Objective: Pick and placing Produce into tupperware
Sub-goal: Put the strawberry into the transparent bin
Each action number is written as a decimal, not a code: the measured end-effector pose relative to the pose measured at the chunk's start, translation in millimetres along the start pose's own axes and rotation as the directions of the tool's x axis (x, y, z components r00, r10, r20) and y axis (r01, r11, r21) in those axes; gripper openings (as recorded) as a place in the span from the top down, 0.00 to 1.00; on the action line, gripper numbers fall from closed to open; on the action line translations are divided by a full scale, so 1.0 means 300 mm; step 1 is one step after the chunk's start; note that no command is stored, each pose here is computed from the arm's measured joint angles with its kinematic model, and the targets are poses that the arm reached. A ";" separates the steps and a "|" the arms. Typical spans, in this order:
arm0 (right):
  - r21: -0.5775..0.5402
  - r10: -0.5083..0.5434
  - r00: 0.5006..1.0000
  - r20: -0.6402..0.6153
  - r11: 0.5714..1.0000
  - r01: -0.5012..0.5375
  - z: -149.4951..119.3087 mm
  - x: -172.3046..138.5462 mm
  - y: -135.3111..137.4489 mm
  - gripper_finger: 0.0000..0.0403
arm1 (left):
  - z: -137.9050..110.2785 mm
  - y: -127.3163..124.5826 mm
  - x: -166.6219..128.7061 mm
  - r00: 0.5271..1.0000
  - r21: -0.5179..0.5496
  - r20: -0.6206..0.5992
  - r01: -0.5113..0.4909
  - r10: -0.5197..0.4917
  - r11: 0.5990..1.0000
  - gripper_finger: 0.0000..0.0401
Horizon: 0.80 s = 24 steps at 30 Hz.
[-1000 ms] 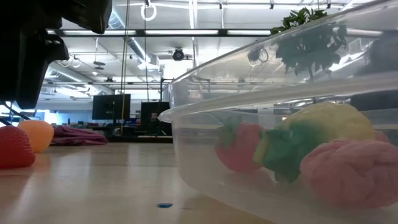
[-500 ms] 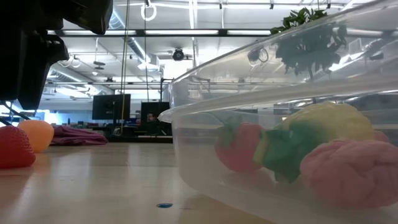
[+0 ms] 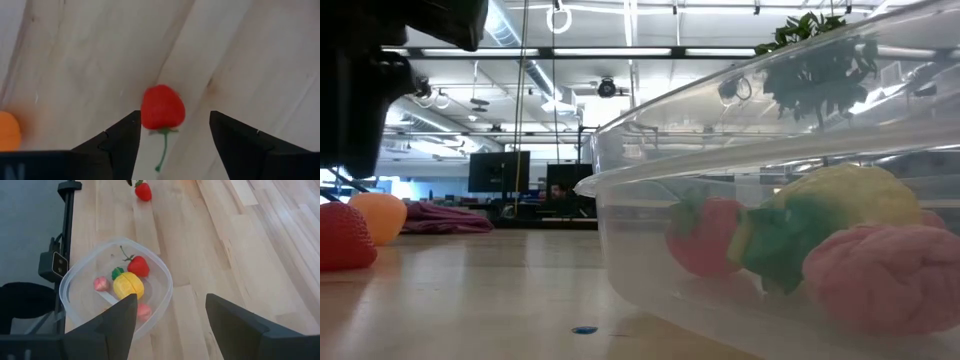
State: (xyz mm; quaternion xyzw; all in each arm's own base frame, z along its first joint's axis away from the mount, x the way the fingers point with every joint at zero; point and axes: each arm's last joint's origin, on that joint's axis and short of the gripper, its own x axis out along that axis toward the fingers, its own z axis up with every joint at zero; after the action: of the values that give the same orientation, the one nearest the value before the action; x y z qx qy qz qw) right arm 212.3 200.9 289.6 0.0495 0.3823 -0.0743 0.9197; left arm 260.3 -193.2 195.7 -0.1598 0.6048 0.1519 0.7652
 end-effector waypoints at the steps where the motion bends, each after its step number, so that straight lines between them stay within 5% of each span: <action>1: -0.001 0.000 1.000 0.000 1.000 0.000 0.000 0.000 0.000 0.39 | -0.006 -0.002 0.000 1.000 0.006 -0.003 -0.004 0.004 1.000 0.40; 24: 0.003 0.003 1.000 0.003 1.000 -0.004 0.001 0.000 0.001 0.39 | 0.011 0.010 0.089 0.993 0.076 -0.050 -0.103 0.107 0.992 0.41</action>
State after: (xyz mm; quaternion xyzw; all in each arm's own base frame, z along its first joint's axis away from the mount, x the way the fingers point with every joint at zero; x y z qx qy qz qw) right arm 212.6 201.1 289.8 0.0515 0.3809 -0.0733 0.9203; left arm 267.8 -188.2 170.2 -0.1037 0.6381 0.1656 0.7447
